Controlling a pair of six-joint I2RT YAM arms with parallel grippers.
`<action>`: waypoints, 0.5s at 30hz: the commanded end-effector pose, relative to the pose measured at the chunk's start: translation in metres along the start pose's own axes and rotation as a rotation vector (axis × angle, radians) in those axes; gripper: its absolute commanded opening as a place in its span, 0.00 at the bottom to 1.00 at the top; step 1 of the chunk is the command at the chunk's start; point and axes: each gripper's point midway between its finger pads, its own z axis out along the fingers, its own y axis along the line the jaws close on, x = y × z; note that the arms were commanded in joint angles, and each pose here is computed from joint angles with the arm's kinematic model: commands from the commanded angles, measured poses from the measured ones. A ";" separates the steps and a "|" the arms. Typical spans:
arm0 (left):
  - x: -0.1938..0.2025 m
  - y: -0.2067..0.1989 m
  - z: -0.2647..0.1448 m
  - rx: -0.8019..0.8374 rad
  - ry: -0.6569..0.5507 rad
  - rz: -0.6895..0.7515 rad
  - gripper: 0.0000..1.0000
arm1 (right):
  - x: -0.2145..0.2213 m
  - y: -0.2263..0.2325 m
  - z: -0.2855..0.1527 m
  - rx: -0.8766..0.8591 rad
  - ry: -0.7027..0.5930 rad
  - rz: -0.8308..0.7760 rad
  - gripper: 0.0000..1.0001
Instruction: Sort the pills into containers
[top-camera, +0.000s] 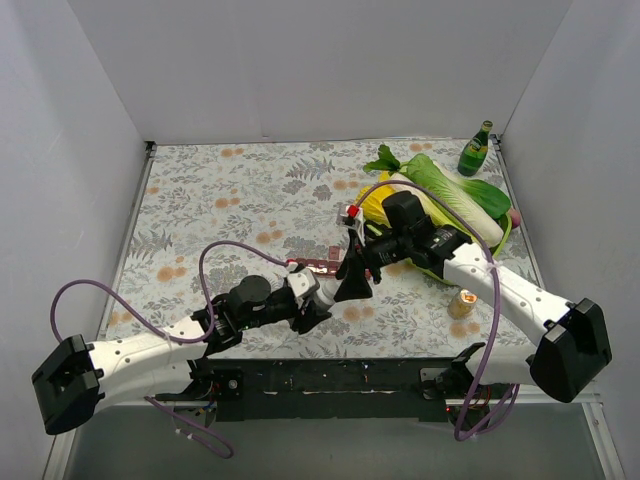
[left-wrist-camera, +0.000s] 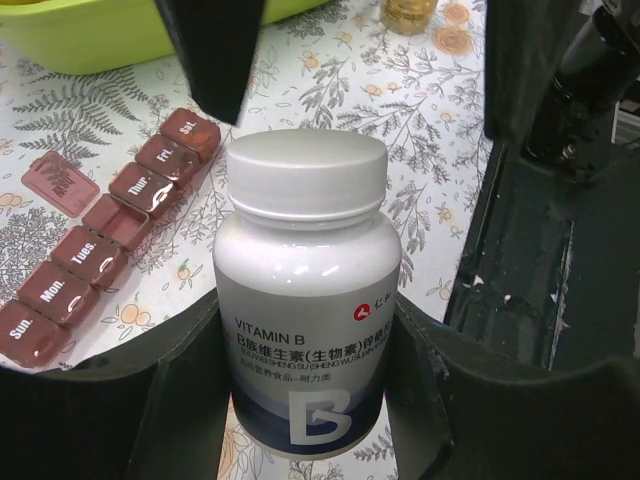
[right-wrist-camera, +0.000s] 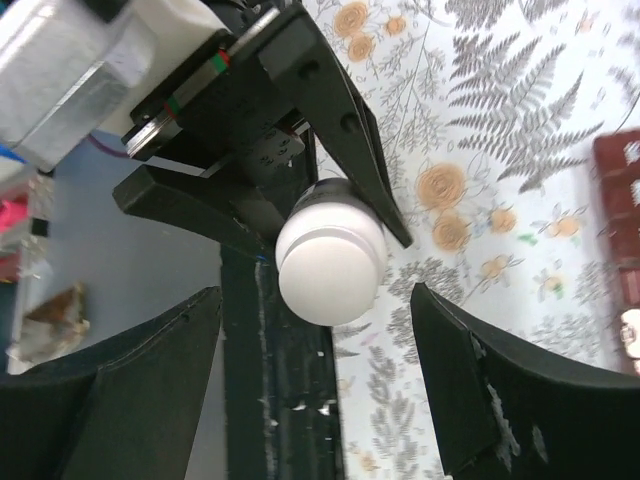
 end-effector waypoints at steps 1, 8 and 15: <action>-0.026 0.013 0.005 -0.069 -0.075 -0.001 0.00 | -0.005 -0.004 0.005 0.059 -0.046 0.215 0.83; -0.028 0.015 0.011 -0.069 -0.074 -0.001 0.00 | -0.002 -0.014 0.011 0.081 -0.050 0.282 0.81; -0.029 0.015 0.010 -0.073 -0.078 -0.002 0.00 | 0.000 -0.014 0.021 0.053 -0.024 0.295 0.60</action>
